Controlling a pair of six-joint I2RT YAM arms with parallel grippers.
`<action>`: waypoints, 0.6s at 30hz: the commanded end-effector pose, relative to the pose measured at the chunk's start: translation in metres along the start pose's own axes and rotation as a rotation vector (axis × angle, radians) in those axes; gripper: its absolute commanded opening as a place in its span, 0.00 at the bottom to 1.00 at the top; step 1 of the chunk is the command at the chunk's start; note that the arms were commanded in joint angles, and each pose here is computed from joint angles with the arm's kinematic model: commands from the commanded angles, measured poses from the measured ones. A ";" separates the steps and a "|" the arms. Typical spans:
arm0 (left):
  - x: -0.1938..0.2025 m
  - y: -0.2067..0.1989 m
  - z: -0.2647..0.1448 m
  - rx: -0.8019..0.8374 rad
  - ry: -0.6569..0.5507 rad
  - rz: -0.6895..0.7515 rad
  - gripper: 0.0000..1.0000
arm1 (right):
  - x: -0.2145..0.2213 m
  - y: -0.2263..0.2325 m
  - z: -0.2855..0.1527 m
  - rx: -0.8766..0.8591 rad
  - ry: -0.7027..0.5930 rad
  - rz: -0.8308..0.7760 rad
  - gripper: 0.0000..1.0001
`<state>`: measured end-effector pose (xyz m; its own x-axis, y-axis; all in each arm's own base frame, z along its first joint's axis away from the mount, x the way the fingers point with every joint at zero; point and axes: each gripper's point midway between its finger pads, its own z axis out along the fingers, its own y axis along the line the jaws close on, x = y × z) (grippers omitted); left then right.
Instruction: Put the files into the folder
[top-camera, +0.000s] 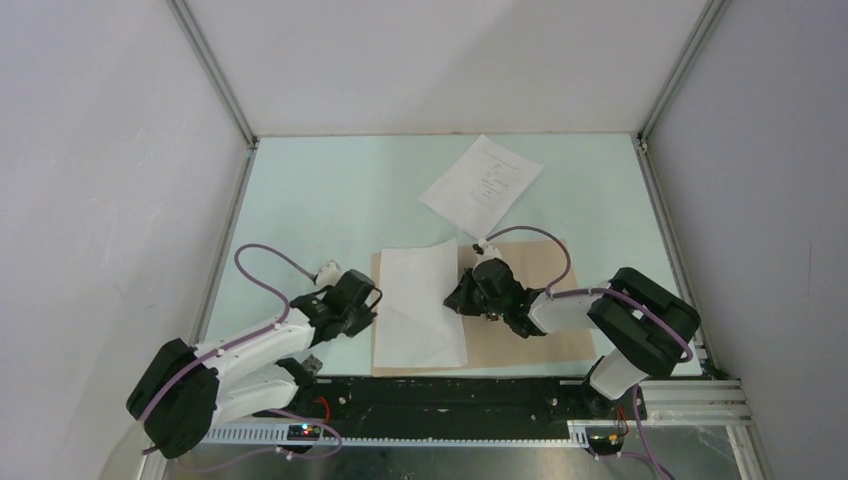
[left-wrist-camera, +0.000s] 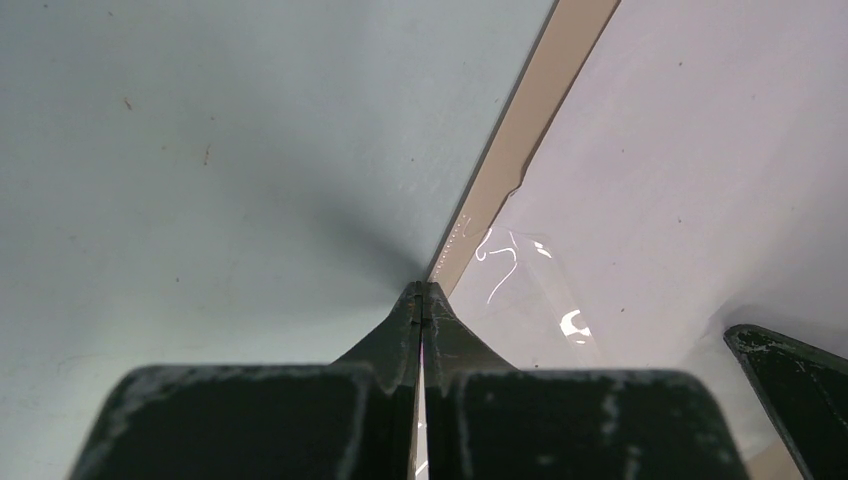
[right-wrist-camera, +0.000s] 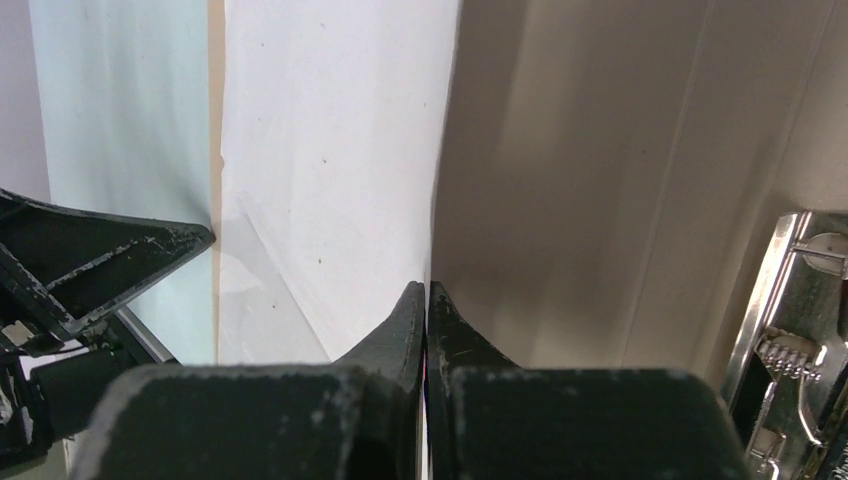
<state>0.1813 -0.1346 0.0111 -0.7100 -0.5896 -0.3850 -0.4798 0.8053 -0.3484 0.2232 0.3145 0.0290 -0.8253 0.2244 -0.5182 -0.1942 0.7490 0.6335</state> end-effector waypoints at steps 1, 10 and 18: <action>0.014 0.027 0.003 -0.106 0.044 0.045 0.00 | -0.005 0.003 -0.006 -0.038 0.010 -0.071 0.00; 0.012 0.023 0.004 -0.111 0.043 0.065 0.00 | -0.012 0.000 -0.009 -0.035 0.012 -0.102 0.00; 0.004 0.012 0.002 -0.094 0.026 0.103 0.00 | -0.011 -0.001 -0.007 -0.032 0.032 -0.129 0.00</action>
<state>0.1857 -0.1400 0.0124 -0.7255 -0.5709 -0.3843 -0.4716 0.8191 -0.3266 0.2231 0.3029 0.0269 -0.8256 0.1241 -0.5504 -0.2771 0.7605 0.5872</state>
